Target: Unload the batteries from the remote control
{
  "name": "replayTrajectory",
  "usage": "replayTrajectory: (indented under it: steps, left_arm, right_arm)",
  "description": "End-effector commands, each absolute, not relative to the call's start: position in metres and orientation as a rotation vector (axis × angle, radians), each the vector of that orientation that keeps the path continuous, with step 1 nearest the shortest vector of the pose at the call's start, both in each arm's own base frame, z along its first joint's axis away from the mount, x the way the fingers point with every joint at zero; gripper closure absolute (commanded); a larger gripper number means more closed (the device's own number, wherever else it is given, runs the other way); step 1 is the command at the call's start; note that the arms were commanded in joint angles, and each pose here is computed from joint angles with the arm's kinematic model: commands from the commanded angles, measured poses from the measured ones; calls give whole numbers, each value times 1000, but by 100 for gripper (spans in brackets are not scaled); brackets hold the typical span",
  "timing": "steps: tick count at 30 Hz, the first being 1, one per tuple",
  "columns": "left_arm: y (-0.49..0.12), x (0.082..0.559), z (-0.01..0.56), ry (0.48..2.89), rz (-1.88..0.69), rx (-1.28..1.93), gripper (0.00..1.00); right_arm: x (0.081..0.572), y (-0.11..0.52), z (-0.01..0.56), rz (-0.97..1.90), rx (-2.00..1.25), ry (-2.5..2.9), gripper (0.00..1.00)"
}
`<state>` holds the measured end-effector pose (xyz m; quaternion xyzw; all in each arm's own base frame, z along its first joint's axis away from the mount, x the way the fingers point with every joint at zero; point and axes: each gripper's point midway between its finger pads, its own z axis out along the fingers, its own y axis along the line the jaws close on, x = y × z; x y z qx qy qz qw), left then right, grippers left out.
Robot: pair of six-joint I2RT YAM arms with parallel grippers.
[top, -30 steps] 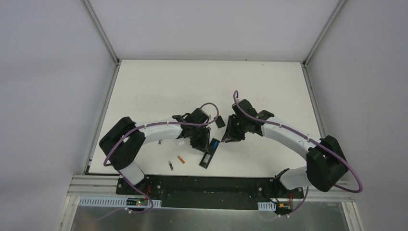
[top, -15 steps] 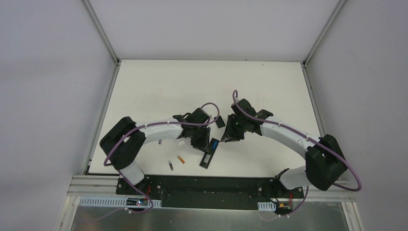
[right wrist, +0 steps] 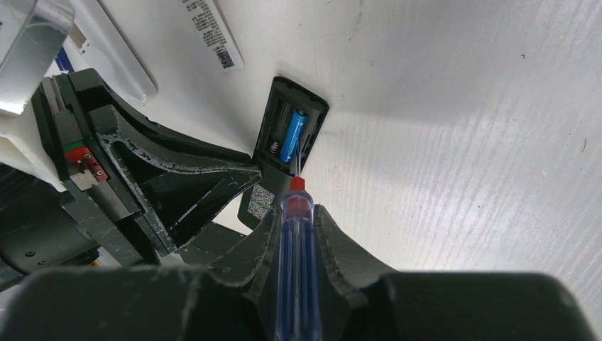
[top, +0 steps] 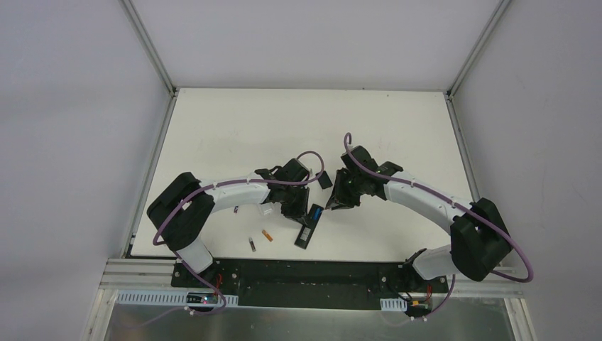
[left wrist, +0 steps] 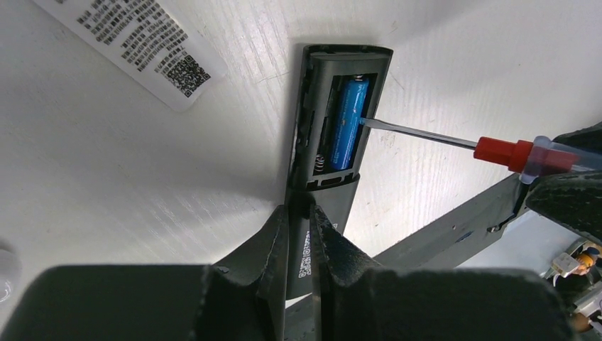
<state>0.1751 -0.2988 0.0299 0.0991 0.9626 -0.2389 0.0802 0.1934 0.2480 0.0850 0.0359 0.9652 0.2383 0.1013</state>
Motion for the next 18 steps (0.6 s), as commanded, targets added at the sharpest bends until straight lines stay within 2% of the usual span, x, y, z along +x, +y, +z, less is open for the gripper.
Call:
replayTrajectory:
  steps: [1,18]
  left_arm:
    - [-293,168,20,2890,-642,379,88]
    - [-302,171,20,2890,-665,419,93]
  right_arm:
    - [192,255,78,707,99,2876,100]
    - [181,255,61,710,59,2963,100]
